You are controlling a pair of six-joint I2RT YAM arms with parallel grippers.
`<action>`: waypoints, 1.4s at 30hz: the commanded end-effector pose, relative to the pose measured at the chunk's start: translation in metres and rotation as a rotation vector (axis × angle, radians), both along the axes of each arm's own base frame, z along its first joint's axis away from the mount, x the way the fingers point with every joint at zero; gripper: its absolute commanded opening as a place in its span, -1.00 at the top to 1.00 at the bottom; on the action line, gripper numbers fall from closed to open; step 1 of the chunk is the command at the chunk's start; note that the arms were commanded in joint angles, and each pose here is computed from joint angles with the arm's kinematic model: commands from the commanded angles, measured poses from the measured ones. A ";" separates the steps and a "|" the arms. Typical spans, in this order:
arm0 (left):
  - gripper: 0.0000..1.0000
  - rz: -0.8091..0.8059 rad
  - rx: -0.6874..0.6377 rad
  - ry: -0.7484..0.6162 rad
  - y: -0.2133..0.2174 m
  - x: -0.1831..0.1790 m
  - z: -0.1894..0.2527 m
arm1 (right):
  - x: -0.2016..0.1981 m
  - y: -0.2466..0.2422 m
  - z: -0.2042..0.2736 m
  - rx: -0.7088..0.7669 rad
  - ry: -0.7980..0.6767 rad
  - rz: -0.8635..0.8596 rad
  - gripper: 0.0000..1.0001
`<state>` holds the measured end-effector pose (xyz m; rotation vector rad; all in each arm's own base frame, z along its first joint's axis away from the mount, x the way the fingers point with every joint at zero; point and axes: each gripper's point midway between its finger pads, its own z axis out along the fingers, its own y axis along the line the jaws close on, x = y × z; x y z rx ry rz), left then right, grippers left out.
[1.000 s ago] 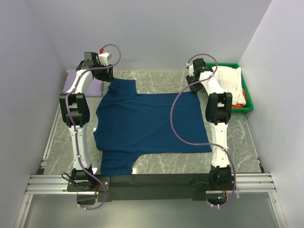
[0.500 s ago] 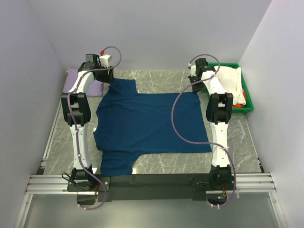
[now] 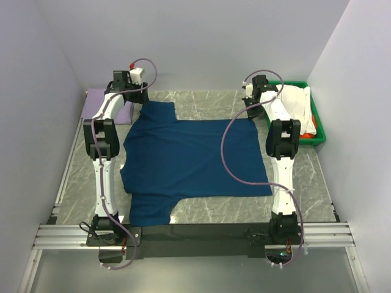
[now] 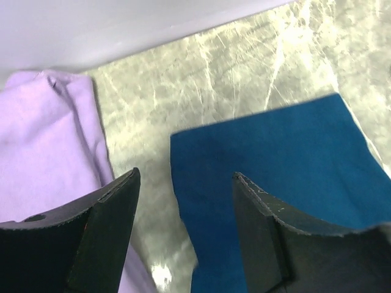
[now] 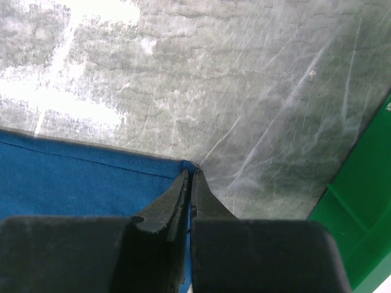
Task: Fold and stack the t-shirts
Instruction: Flatten the tshirt out
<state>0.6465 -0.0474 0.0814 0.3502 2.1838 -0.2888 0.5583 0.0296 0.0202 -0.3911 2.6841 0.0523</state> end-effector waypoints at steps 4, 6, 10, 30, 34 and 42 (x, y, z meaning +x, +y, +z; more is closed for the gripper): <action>-0.35 0.004 0.028 -0.085 -0.020 0.026 -0.006 | -0.029 0.000 -0.013 0.013 0.106 0.018 1.00; -0.34 0.013 0.036 -0.076 -0.020 0.028 -0.016 | -0.028 0.000 -0.008 0.011 0.098 0.022 1.00; -0.27 0.038 0.067 -0.073 -0.014 0.032 -0.031 | -0.028 0.001 -0.001 0.014 0.087 0.028 1.00; 0.50 -0.021 0.051 -0.069 -0.023 0.034 -0.034 | -0.025 0.003 0.011 0.019 0.067 0.047 1.00; 0.99 -0.017 0.046 -0.102 -0.019 0.032 -0.018 | -0.025 0.005 0.017 0.027 0.058 0.052 1.00; 0.99 -0.066 -0.013 -0.267 -0.021 0.035 0.079 | -0.020 0.008 0.053 0.036 -0.012 0.071 1.00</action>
